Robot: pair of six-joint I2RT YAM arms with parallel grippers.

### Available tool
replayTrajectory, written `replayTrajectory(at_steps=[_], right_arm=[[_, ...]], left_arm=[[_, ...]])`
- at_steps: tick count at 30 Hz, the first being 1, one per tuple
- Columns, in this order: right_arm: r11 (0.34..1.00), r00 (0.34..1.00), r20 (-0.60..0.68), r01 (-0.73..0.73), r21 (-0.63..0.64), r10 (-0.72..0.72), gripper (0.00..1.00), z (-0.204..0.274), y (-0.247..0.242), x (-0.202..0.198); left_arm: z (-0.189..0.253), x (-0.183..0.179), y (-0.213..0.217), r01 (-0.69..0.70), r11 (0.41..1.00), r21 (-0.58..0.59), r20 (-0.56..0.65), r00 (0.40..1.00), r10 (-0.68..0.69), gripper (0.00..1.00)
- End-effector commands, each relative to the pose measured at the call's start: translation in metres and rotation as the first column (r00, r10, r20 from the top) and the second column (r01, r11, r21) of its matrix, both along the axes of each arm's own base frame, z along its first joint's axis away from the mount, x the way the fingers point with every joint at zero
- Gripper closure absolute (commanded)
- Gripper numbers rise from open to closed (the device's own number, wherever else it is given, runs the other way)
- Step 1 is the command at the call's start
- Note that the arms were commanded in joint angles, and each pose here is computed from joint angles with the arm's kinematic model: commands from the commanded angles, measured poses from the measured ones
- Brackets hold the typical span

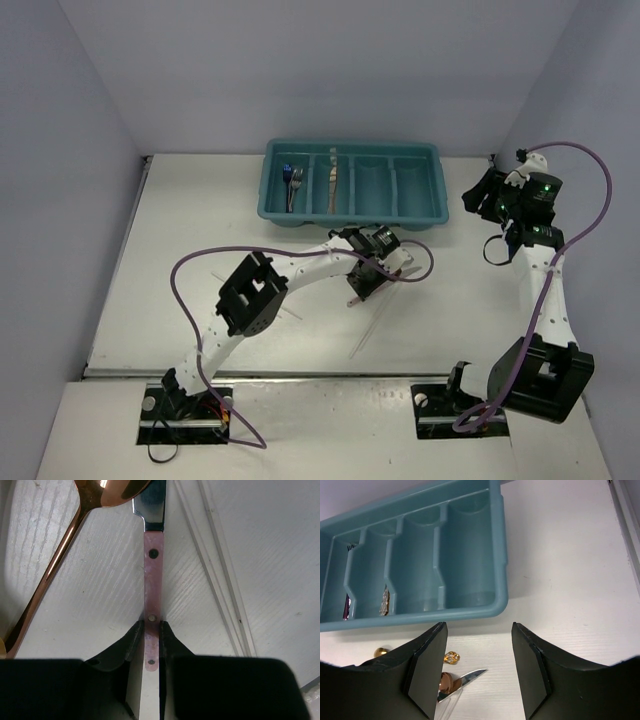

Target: Sort the eating utensils into containers

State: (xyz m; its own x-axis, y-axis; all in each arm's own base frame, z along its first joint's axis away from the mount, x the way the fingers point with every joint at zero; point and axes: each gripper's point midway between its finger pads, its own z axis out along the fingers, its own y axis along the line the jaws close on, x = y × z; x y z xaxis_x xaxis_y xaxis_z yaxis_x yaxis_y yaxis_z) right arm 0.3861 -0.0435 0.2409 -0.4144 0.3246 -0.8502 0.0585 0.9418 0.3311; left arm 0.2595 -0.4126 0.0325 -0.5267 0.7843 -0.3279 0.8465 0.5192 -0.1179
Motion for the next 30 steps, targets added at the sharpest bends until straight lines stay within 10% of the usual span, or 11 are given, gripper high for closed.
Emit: replayTrajectory(at_steps=[1,18,24,30], right_arm=[[1.0,0.994,0.105,-0.019,-0.013,0.02,0.49,0.033,0.0,0.01],[0.999,0.997,0.076,-0.019,0.049,0.015,0.51,0.028,0.002,0.021],[0.997,0.998,0.065,-0.013,0.072,0.008,0.51,0.026,0.002,0.025],[0.997,0.999,0.051,-0.019,0.077,0.015,0.51,0.02,0.003,0.026]], left_arm=[[0.042,0.002,-0.003,0.015,0.999,-0.049,0.066,0.998,-0.011,1.0],[0.183,-0.019,0.007,0.091,0.944,-0.318,0.181,0.983,-0.034,1.0],[0.221,0.055,0.045,-0.263,0.849,-0.458,0.047,0.947,0.318,1.0],[0.247,0.147,0.087,-0.52,0.646,-0.558,0.07,0.747,0.662,1.0]])
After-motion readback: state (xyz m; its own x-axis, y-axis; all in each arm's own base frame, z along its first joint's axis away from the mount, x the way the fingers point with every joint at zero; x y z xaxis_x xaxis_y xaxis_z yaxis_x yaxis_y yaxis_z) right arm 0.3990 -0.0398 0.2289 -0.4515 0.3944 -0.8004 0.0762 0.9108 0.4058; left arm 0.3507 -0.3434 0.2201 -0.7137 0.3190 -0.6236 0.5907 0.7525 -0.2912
